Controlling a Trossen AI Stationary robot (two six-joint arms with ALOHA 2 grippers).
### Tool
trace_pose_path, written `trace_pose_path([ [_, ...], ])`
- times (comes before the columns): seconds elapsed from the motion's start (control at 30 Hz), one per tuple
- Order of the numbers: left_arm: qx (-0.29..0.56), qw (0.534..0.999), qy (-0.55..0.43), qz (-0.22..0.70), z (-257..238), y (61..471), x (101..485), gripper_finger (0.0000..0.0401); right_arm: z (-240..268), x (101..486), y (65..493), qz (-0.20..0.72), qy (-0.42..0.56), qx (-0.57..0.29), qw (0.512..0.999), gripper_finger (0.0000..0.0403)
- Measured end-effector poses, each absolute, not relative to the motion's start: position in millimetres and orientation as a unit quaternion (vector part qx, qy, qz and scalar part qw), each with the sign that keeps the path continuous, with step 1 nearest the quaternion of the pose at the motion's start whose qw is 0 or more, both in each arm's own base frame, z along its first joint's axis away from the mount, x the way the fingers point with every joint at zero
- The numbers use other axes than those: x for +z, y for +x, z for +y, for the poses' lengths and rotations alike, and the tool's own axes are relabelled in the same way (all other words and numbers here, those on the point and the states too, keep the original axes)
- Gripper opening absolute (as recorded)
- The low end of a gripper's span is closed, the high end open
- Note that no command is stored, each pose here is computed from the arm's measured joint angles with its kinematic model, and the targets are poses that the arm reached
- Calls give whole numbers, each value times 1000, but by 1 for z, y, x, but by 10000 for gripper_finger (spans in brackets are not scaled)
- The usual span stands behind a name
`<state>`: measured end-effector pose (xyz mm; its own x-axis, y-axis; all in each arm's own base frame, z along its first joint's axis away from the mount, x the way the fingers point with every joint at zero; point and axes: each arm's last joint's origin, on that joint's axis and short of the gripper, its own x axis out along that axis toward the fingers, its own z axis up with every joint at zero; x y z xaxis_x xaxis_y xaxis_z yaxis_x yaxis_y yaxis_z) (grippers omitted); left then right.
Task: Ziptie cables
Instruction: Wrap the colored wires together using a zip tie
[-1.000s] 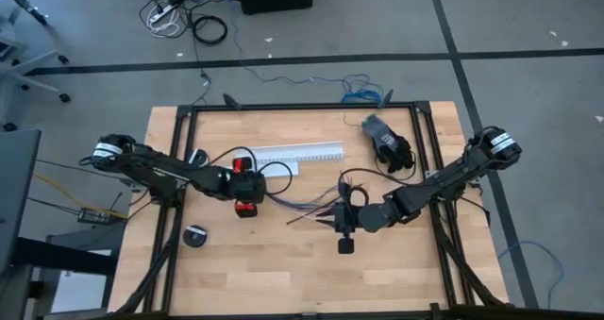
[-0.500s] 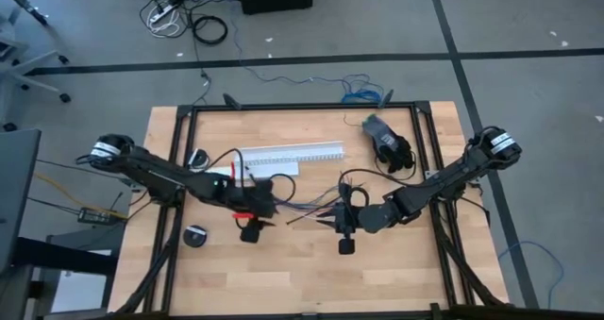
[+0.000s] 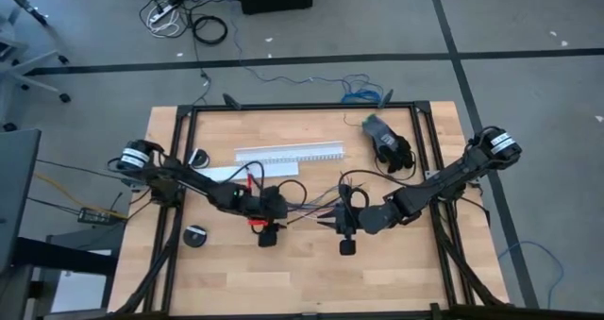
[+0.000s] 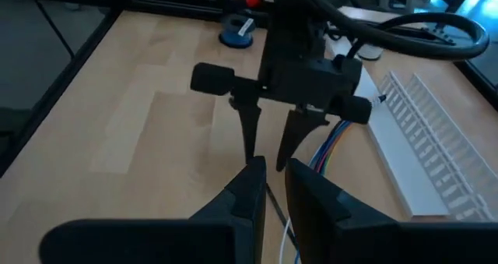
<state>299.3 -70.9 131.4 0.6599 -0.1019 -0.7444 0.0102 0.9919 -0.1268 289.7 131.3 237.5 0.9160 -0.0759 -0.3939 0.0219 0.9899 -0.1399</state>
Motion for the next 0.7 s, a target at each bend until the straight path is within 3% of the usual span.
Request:
trace_pose_path([
  [0.4, 35, 911, -104, 397, -69, 302, 129, 156, 131, 230, 285, 244, -93, -19, 965, 48],
  [0.7, 38, 905, -125, 405, -80, 306, 118, 156, 137, 227, 281, 256, -103, -8, 961, 48],
])
